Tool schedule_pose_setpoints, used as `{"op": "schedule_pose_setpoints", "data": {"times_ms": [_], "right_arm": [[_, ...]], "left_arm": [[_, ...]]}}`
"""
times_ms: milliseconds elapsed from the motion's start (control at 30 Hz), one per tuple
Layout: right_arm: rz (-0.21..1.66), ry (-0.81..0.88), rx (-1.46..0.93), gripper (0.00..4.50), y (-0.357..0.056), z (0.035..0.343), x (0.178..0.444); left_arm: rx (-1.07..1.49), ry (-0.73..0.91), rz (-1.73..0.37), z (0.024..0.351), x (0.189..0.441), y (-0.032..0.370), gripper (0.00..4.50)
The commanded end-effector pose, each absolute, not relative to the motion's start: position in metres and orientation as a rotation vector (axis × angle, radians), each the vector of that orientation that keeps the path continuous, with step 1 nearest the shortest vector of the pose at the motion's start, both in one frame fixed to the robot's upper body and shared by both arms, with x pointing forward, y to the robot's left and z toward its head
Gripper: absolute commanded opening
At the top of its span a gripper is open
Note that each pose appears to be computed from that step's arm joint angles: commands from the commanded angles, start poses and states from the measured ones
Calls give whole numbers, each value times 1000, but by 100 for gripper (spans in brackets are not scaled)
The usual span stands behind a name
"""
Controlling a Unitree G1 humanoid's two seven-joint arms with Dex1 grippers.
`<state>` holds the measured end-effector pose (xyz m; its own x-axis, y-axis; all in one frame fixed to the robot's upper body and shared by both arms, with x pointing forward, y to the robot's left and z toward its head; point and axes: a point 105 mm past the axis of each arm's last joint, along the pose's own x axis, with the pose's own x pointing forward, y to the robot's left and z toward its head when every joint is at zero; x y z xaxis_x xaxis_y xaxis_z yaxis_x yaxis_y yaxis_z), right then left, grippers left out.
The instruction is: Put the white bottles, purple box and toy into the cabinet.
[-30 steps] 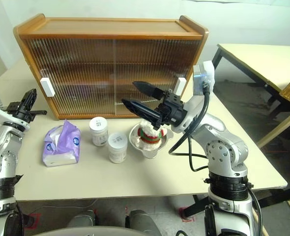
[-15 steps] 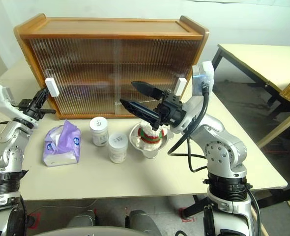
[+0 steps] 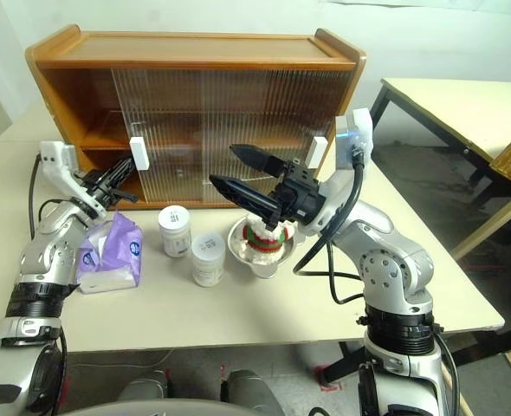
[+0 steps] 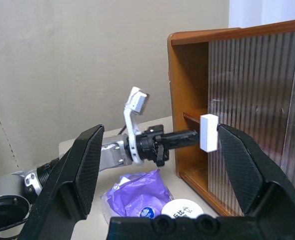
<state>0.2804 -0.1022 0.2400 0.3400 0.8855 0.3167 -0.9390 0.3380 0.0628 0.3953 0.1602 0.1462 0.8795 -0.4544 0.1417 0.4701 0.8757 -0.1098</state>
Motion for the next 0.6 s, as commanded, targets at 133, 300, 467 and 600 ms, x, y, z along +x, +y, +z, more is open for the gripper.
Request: {"op": "schedule_pose_setpoints", "data": {"times_ms": [133, 300, 467, 600], "right_arm": [[1199, -252, 246, 450, -101, 241, 277], [1188, -250, 248, 450, -102, 240, 276], [1184, -248, 248, 450, -102, 240, 275], [1183, -248, 247, 450, -102, 240, 276]], "left_arm": [[-143, -96, -589, 147, 404, 136, 2], [-141, -108, -658, 155, 411, 113, 2], [-154, -120, -737, 165, 415, 88, 2], [-145, -106, -787, 163, 413, 74, 2]]}}
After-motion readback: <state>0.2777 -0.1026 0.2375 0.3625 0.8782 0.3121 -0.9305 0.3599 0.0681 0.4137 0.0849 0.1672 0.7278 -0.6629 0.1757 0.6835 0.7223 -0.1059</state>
